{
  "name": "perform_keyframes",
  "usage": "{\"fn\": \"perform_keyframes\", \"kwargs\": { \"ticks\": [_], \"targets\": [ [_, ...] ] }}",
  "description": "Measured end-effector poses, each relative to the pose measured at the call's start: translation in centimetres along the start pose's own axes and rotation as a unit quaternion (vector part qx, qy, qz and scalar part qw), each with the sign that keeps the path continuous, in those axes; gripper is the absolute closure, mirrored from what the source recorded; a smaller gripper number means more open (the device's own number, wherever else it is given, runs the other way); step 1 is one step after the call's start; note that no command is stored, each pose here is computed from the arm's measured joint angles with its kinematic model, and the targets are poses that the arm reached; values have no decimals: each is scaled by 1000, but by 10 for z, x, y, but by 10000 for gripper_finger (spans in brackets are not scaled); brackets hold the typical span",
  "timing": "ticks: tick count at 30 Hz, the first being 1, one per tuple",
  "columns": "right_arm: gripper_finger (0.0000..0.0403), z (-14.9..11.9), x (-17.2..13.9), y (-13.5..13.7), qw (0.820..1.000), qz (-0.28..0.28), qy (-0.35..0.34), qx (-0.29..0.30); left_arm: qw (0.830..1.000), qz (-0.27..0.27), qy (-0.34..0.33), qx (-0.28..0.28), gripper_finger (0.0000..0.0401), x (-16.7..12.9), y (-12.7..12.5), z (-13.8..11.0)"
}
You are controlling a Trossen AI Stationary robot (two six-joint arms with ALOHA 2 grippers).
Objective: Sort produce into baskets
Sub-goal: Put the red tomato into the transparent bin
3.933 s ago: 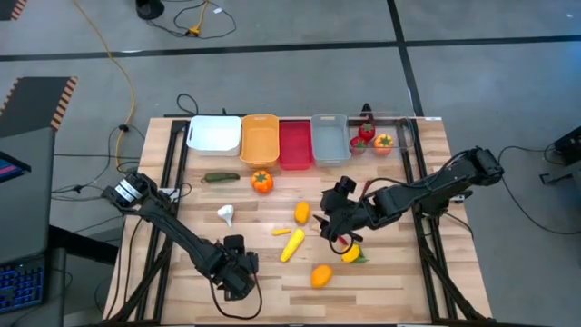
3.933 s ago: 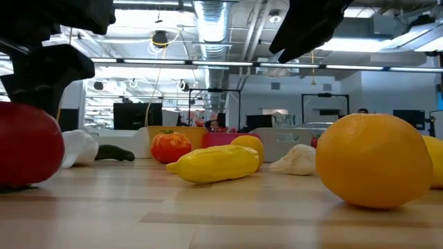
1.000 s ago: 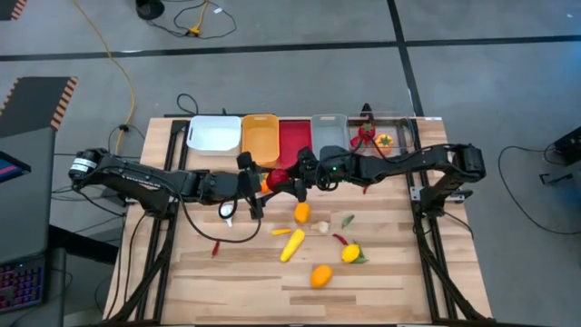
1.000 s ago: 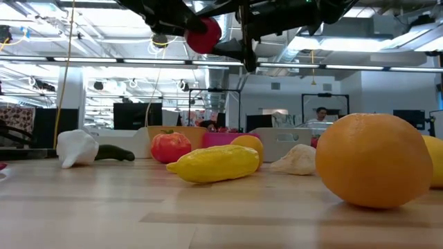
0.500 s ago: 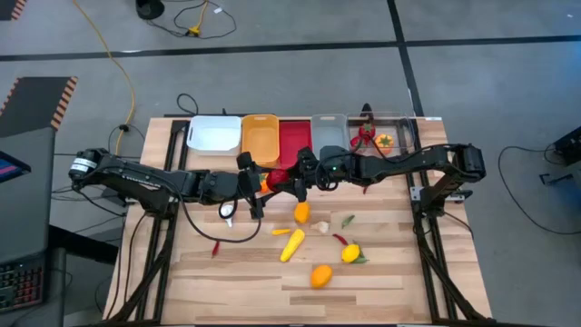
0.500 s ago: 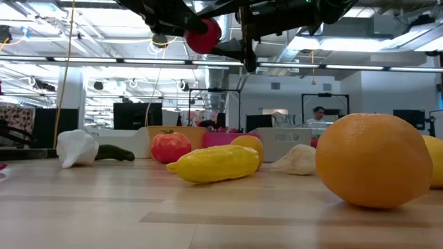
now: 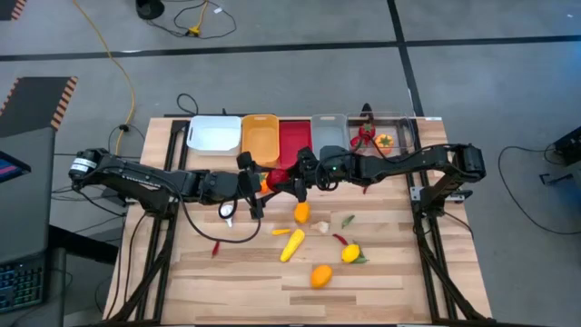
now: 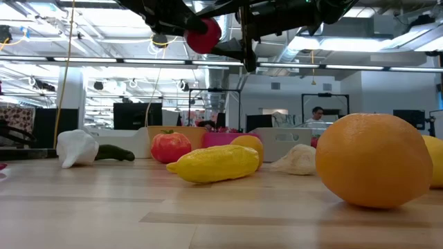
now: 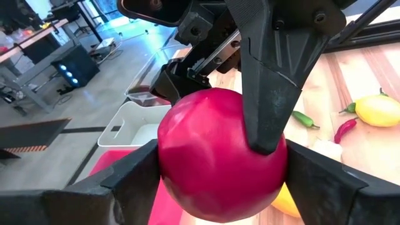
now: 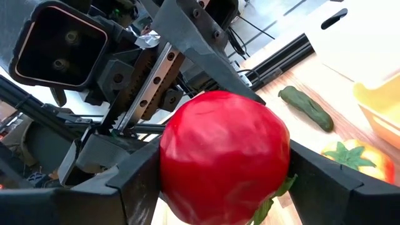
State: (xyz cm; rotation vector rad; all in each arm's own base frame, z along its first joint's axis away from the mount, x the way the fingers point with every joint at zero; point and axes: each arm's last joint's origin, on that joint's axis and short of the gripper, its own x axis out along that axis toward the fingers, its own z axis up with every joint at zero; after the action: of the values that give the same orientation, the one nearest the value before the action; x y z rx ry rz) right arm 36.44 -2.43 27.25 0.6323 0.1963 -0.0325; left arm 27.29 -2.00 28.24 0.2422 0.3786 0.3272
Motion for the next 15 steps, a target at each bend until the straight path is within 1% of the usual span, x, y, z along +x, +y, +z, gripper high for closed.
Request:
{"fn": "perform_keyframes", "kwargs": {
  "ticks": [6, 8, 11, 13, 15],
  "targets": [
    [86, 6, -1, -7, 1000, -7, -9, 2, 1000, 1, 4, 26, 32, 0, 0, -1],
    [86, 12, -3, -14, 1000, -14, -14, 4, 999, 14, 7, 39, 12, 0, 1, -1],
    [86, 26, -14, -26, 999, -39, -21, -11, 997, 56, 16, 53, 5, 0, 3, -1],
    [86, 37, -25, -36, 997, -71, -21, -17, 995, 80, 25, 59, 7, 0, 5, -3],
    [86, 47, -38, -47, 994, -106, -21, -24, 993, 90, 34, 65, 8, 0, 5, -4]
  ]
}}
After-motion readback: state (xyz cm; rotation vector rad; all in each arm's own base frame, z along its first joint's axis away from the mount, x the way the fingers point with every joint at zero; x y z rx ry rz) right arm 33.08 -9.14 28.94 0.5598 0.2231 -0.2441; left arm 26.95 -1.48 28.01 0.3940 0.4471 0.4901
